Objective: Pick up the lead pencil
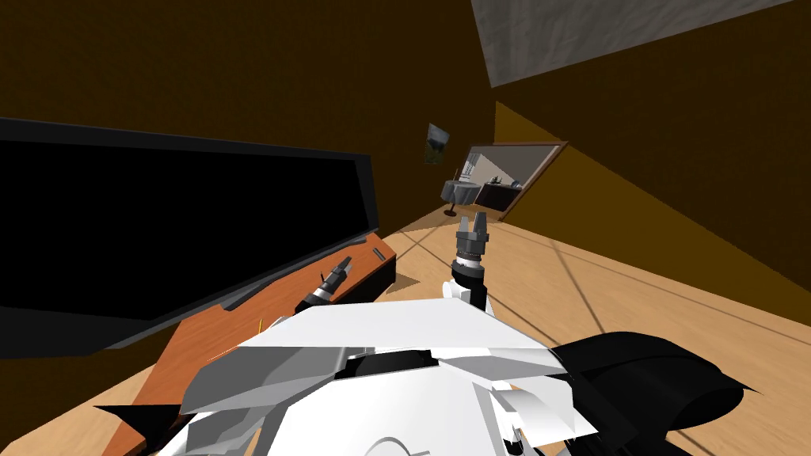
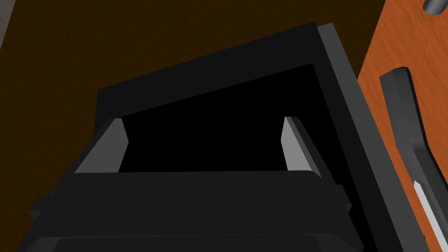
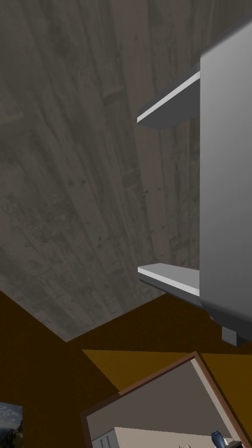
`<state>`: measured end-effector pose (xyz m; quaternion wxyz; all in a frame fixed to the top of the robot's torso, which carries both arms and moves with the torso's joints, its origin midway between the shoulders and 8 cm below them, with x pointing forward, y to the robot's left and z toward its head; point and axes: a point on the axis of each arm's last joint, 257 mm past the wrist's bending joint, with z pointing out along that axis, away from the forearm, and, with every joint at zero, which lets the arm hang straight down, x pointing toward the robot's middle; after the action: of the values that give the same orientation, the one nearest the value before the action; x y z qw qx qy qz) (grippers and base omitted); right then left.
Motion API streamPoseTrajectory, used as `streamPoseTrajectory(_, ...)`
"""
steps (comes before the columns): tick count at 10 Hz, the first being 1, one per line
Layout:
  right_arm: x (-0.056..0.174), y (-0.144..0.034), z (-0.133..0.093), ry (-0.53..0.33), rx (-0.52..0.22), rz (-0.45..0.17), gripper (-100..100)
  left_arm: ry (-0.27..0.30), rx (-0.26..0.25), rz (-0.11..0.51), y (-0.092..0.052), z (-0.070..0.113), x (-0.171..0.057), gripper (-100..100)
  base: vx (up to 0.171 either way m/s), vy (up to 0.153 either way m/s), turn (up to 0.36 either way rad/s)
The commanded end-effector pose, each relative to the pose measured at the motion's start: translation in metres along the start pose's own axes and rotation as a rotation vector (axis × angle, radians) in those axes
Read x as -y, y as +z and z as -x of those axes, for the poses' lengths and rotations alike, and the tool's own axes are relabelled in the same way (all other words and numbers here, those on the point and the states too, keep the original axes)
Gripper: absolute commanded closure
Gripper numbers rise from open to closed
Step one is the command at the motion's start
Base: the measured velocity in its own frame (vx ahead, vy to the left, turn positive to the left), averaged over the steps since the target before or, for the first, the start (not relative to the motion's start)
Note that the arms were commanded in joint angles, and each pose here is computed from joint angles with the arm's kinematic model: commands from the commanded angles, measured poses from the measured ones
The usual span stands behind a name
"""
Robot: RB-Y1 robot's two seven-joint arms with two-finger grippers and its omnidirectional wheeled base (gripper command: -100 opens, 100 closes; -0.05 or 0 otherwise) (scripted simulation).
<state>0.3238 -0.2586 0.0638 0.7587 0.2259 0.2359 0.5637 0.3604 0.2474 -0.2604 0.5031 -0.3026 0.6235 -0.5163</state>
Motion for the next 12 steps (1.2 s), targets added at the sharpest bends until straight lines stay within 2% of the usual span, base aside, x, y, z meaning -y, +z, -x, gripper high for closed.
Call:
streamPoseTrajectory(1, 0.0, 0.0, 0.0, 0.0, 0.0, 0.0, 0, -0.011, -0.019, 0.05, -0.01, -0.004, -0.023, -100, 0.021, 0.007, -0.077)
streamPoseTrajectory(2, 0.0, 0.0, 0.0, 0.0, 0.0, 0.0, 0, -0.025, -0.059, 0.099, -0.022, -0.012, -0.043, -100, 0.029, 0.011, -0.154)
streamPoseTrajectory(3, 0.0, 0.0, 0.0, 0.0, 0.0, 0.0, 0, -0.026, -0.058, 0.115, -0.025, -0.011, -0.05, -100, 0.021, 0.013, -0.065)
streamPoseTrajectory(4, 0.0, 0.0, 0.0, 0.0, 0.0, 0.0, 0, -0.04, -0.096, 0.159, -0.036, -0.018, -0.067, -100, 0.021, 0.008, -0.127)
streamPoseTrajectory(6, 0.0, 0.0, 0.0, 0.0, 0.0, 0.0, 0, -0.041, -0.092, 0.197, -0.045, -0.017, -0.083, -100, 0.013, 0.007, -0.041)
streamPoseTrajectory(7, 0.0, 0.0, 0.0, 0.0, 0.0, 0.0, 0, -0.055, -0.128, 0.242, -0.057, -0.023, -0.099, -100, 0.013, 0.007, -0.151)
streamPoseTrajectory(8, 0.0, 0.0, 0.0, 0.0, 0.0, 0.0, 0, -0.056, -0.125, 0.267, -0.064, -0.021, -0.109, -100, 0.015, 0.011, -0.102)
streamPoseTrajectory(10, 0.0, 0.0, 0.0, 0.0, 0.0, 0.0, 0, -0.056, -0.124, 0.276, -0.066, -0.021, -0.113, -100, 0.004, 0.002, 0.017)
streamPoseTrajectory(11, 0.0, 0.0, 0.0, 0.0, 0.0, 0.0, 0, -0.07, -0.155, 0.333, -0.083, -0.025, -0.132, -100, 0.013, 0.0, -0.192)
streamPoseTrajectory(12, 0.0, 0.0, 0.0, 0.0, 0.0, 0.0, 0, -0.07, -0.151, 0.358, -0.091, -0.023, -0.142, -100, 0.018, 0.011, -0.086)
